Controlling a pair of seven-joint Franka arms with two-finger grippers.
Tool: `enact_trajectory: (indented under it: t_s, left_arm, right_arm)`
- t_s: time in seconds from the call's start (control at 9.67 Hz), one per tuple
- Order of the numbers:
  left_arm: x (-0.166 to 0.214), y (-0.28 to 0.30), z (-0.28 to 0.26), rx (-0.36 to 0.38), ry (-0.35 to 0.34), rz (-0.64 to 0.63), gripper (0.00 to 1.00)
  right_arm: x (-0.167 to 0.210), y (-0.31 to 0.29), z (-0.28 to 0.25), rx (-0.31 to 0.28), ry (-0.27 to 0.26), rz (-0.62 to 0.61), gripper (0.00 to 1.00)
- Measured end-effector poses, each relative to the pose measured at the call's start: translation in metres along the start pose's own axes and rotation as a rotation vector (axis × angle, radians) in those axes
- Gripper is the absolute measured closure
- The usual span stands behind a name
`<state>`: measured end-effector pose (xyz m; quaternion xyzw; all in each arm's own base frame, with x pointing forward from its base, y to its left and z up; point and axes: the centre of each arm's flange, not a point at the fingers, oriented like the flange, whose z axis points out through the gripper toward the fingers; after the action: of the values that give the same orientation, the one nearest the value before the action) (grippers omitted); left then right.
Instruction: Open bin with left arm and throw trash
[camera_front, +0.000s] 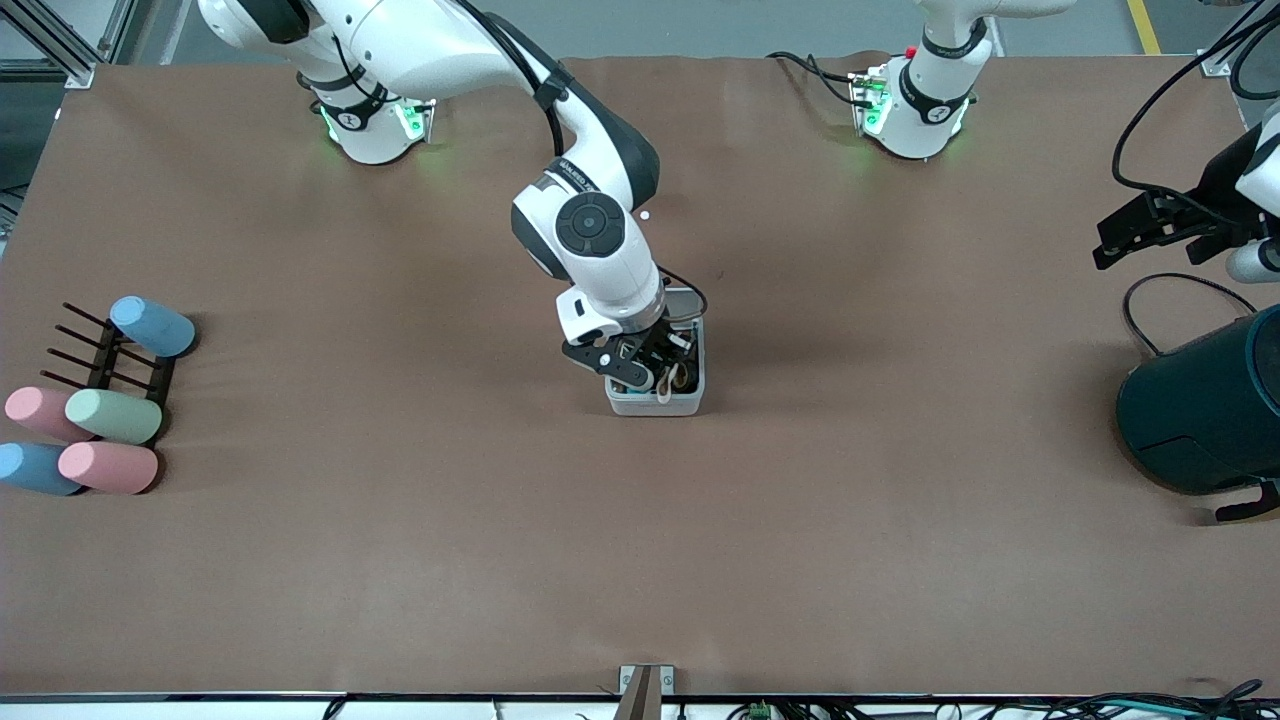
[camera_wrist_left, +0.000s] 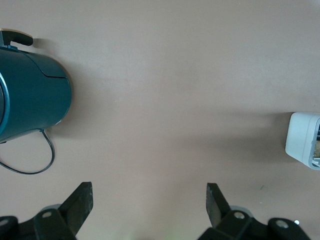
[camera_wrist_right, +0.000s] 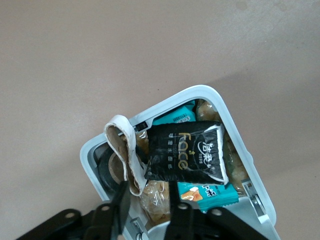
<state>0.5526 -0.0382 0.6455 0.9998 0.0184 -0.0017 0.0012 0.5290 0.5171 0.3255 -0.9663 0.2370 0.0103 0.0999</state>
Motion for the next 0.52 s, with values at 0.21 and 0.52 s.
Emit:
enact_trajectory:
  t_s: [0.21, 0.52]
  left_arm:
    - [0.000, 0.000, 0.000, 0.000, 0.000, -0.001, 0.00]
    - [0.000, -0.002, 0.000, 0.000, 0.000, 0.001, 0.00]
  right_arm:
    - [0.013, 0.003, -0.004, 0.005, 0.001, 0.025, 0.45]
    - [0.074, 0.026, -0.050, -0.021, -0.021, 0.130, 0.44]
